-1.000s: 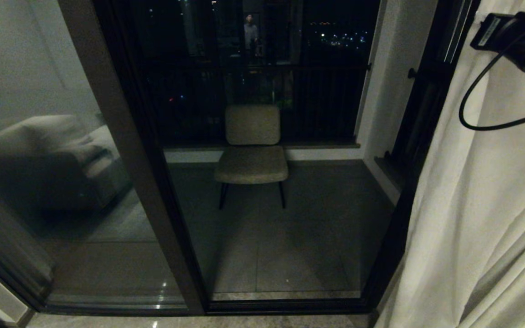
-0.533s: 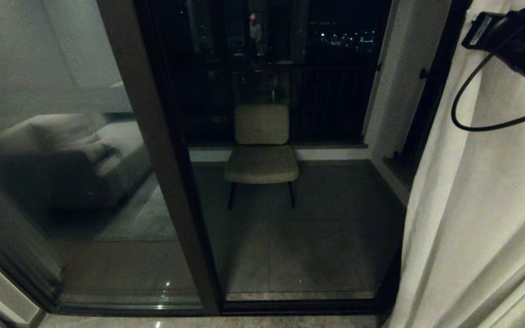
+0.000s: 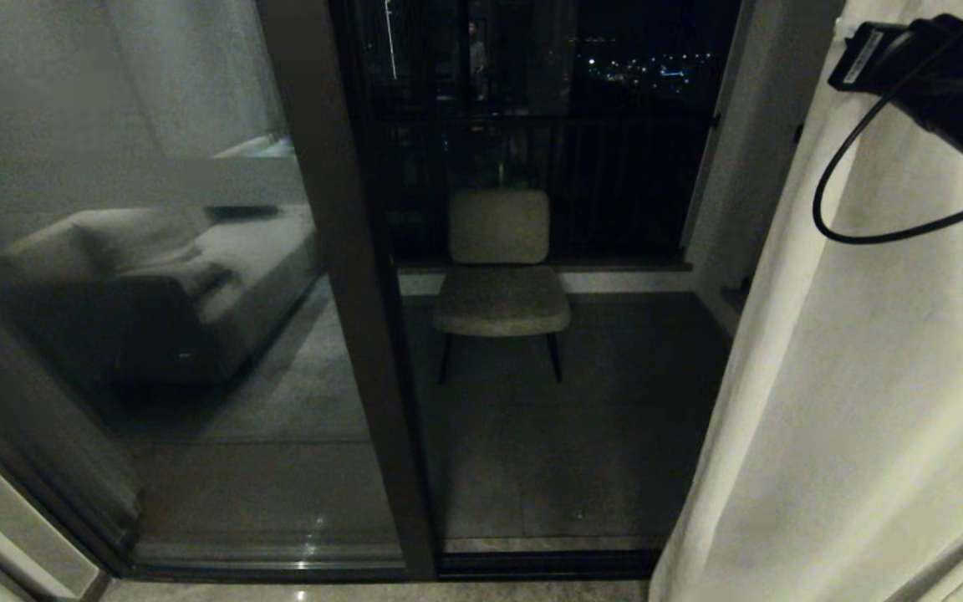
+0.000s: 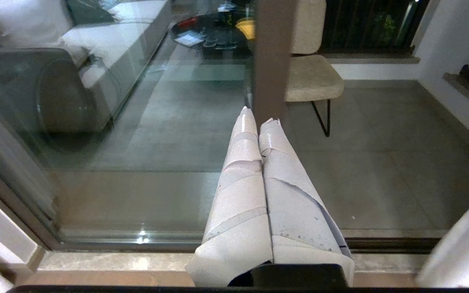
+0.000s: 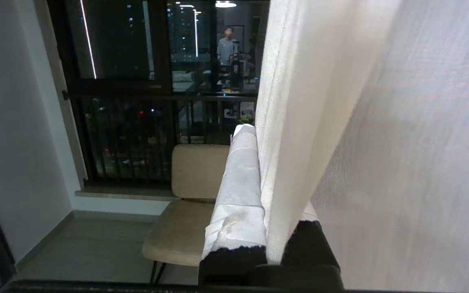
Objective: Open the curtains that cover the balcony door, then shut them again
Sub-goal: Close the inner curtains on both sides
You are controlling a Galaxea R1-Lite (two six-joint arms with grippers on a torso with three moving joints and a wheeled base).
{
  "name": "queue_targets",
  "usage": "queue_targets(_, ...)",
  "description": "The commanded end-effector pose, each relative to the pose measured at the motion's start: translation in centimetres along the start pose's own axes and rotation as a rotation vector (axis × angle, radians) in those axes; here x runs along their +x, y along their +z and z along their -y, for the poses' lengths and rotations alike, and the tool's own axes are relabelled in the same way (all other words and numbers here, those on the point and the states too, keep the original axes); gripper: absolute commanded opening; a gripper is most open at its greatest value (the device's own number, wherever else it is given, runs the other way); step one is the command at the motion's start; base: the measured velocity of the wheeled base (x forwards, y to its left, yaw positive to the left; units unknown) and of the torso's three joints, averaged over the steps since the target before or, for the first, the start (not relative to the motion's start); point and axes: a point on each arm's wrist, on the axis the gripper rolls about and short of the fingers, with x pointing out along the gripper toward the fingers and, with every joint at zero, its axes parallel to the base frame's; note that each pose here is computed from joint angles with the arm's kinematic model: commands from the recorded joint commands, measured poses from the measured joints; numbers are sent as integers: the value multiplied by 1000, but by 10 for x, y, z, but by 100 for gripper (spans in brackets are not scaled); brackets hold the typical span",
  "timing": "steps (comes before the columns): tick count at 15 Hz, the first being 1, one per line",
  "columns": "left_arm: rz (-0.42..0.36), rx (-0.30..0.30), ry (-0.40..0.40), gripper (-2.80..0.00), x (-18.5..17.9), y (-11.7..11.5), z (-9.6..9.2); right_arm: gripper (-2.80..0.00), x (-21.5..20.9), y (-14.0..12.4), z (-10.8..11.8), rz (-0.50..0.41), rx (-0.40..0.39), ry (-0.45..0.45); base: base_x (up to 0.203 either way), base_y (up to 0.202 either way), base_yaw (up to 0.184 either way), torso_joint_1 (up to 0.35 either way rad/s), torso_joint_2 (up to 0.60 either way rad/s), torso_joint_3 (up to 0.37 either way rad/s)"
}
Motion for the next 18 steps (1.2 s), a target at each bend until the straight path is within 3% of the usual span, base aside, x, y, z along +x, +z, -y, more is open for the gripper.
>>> queue_targets(1, 1, 0, 1, -280, 0, 0, 0, -280, -1, 1, 0, 2, 0, -1, 0, 194, 0, 0, 3, 2)
queue_targets(18, 1, -2, 1, -280, 0, 0, 0, -280, 0, -3, 0, -5, -1, 1, 0, 191, 1, 2, 1, 3)
